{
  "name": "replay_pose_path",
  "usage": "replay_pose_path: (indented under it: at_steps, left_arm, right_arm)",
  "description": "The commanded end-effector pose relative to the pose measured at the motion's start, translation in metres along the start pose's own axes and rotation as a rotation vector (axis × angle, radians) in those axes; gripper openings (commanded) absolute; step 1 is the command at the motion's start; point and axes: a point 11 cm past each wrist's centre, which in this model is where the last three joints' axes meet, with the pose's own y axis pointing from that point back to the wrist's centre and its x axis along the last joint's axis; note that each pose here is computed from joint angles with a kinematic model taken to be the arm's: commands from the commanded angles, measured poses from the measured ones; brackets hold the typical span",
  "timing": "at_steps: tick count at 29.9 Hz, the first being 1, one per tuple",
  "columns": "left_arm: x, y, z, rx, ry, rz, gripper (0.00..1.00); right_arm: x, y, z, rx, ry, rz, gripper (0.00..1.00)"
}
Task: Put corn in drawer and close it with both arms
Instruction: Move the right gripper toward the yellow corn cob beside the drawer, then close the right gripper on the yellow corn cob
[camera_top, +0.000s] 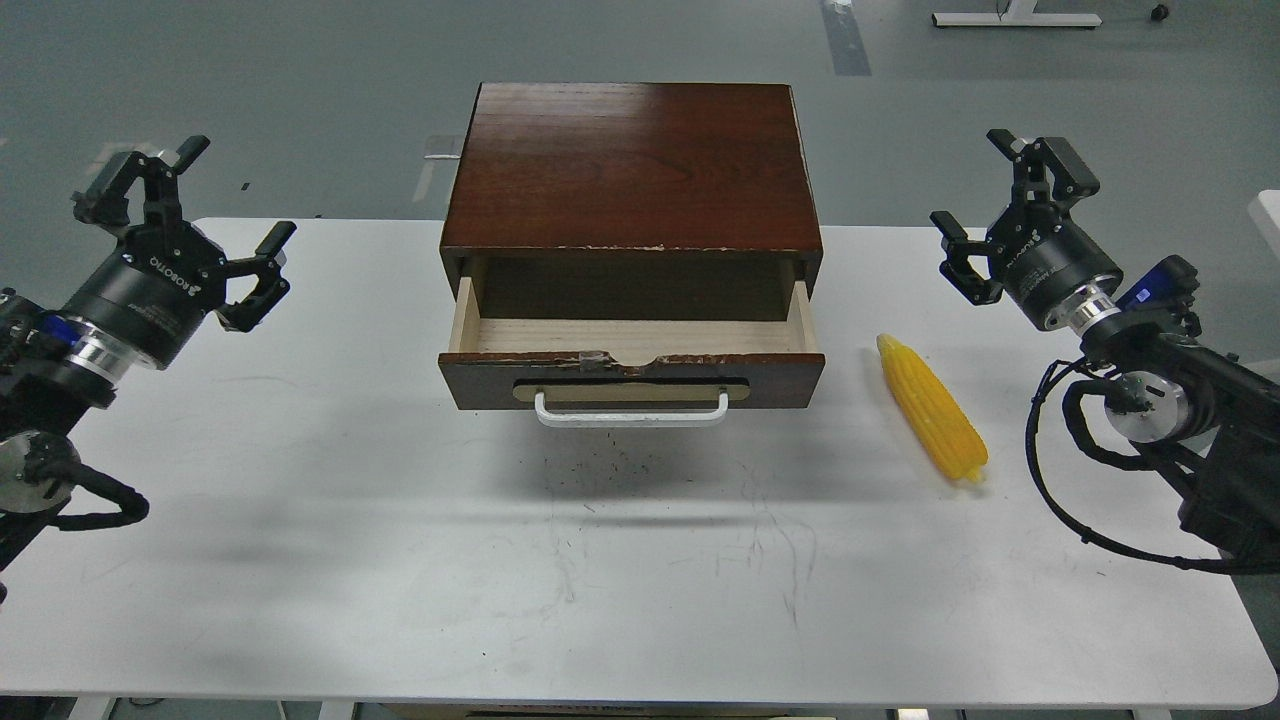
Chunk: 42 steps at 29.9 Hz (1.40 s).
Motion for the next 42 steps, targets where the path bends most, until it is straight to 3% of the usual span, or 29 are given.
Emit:
replay_pose_path:
  at_steps: [1, 4, 10, 14, 17, 24, 28, 32, 42]
  left_arm:
    - [-0.003, -0.002, -0.003, -0.001, 0.010, -0.006, 1.00]
    - [-0.004, -0.002, -0.003, -0.001, 0.010, -0.009, 1.00]
    - [-0.006, -0.004, 0.000, -0.011, 0.011, -0.016, 1.00]
    - [-0.008, -0.006, 0.001, -0.014, 0.009, -0.024, 1.00]
    - [-0.009, -0.006, 0.002, -0.013, 0.006, -0.027, 1.00]
    - [-0.009, -0.006, 0.002, -0.012, 0.004, -0.029, 1.00]
    - [-0.008, -0.005, 0.004, -0.012, -0.001, -0.026, 1.00]
    - [-0.007, -0.005, 0.004, -0.012, -0.003, -0.026, 1.00]
    - [-0.007, -0.005, 0.004, -0.012, -0.003, -0.026, 1.00]
  right_arm:
    - [-0.004, -0.001, -0.001, 0.000, -0.005, -0.026, 1.00]
    - [-0.005, -0.004, -0.012, 0.016, 0.001, -0.043, 1.00]
    - [0.001, -0.014, -0.092, 0.075, 0.172, -0.094, 1.00]
    - [-0.020, -0.023, -0.139, -0.007, 0.480, -0.221, 1.00]
    - [-0.024, -0.023, -0.147, -0.096, 0.694, -0.281, 1.00]
    - [-0.018, -0.014, -0.116, -0.359, 1.219, -0.440, 1.00]
    - [0.004, 0.006, -0.070, -0.556, 1.476, -0.553, 1.00]
    - [0.013, 0.021, -0.033, -0.669, 1.600, -0.665, 1.00]
    - [0.010, 0.032, 0.007, -0.754, 1.678, -0.813, 1.00]
